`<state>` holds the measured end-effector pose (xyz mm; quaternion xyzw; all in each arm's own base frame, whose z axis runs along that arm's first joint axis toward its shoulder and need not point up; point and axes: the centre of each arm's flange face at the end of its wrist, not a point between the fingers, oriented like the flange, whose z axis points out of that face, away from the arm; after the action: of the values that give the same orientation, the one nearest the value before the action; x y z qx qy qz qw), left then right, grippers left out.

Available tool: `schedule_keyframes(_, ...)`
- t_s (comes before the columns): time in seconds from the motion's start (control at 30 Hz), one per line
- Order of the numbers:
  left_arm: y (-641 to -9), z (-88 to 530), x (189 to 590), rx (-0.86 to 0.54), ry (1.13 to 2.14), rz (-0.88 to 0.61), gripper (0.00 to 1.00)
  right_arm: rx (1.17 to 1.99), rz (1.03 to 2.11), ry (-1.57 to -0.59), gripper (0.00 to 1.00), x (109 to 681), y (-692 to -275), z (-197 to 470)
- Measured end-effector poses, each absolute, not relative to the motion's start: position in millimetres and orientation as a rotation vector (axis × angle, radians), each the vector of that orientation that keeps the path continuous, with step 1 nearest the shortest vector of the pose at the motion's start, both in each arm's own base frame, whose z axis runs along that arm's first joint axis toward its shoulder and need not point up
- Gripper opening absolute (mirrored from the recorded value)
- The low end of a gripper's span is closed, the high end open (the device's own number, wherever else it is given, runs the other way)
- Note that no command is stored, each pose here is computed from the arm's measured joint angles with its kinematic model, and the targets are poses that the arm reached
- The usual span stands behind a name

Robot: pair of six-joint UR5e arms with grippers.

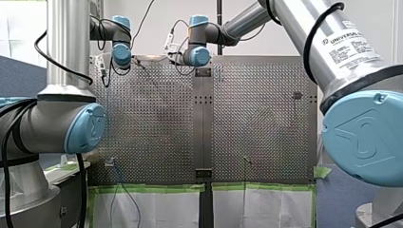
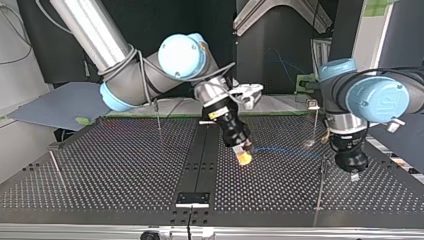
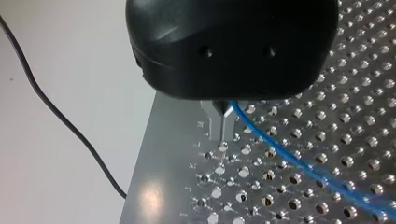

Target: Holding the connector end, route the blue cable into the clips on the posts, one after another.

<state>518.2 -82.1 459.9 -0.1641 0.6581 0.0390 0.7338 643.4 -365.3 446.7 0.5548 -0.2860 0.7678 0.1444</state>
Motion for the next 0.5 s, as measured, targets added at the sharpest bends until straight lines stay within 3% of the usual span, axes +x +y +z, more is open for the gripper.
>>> schedule_keyframes(0.5, -56, 450, 553, -0.381, 1.444, 0.044, 0.01, 1.585, 2.197, -0.833, 0.00, 630, -389, 448)
